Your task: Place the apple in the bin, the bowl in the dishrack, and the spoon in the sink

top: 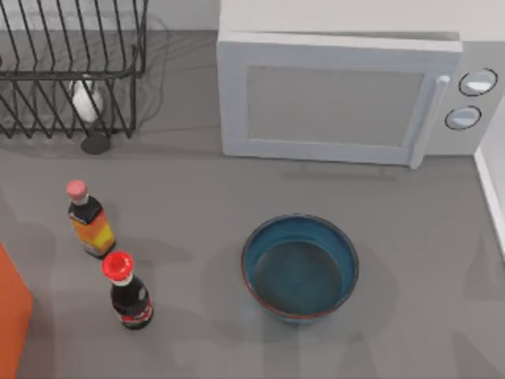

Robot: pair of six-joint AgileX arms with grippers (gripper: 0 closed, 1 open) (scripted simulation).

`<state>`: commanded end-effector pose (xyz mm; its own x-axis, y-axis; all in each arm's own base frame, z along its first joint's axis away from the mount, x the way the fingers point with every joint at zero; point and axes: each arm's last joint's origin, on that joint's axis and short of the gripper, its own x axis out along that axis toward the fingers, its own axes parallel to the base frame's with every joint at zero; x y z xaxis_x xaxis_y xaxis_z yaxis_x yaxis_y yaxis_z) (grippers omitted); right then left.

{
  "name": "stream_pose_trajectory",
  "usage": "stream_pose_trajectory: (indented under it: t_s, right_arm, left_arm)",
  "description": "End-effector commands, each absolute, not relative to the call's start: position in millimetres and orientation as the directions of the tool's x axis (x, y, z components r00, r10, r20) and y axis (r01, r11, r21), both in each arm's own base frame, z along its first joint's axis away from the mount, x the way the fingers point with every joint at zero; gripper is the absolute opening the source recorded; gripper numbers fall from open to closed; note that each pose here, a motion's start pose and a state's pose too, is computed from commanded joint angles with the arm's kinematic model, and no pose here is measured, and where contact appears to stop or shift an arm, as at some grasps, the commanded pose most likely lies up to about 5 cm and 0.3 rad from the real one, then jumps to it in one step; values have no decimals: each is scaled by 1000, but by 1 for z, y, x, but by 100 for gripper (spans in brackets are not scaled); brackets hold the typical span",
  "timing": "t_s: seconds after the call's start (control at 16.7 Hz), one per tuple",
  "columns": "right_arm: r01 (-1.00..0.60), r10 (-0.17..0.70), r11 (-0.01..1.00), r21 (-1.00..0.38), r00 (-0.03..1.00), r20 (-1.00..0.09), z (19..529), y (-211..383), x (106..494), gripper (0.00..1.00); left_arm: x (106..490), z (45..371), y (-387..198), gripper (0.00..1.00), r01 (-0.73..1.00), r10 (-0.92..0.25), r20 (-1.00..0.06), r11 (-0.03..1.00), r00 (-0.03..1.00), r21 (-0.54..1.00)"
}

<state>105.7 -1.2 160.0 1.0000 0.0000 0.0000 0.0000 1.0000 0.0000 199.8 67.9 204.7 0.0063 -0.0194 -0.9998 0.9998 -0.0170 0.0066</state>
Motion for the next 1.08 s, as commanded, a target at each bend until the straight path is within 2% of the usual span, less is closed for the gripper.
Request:
stream_pose_trajectory:
  t_s: [0.36, 0.96, 1.08]
  right_arm:
    - [0, 0, 1000, 0, 1000, 0, 160, -1, 106, 100]
    - [0, 0, 1000, 0, 1000, 0, 160, -1, 106, 100]
    - [0, 0, 1000, 0, 1000, 0, 160, -1, 106, 100]
  left_arm:
    - [200, 205, 68, 98, 1000, -19, -1000, -17, 6, 7]
    - [200, 205, 68, 100, 1000, -19, -1000, -18, 7, 7]
    - [195, 200, 67, 100, 1000, -20, -1000, 18, -2, -3]
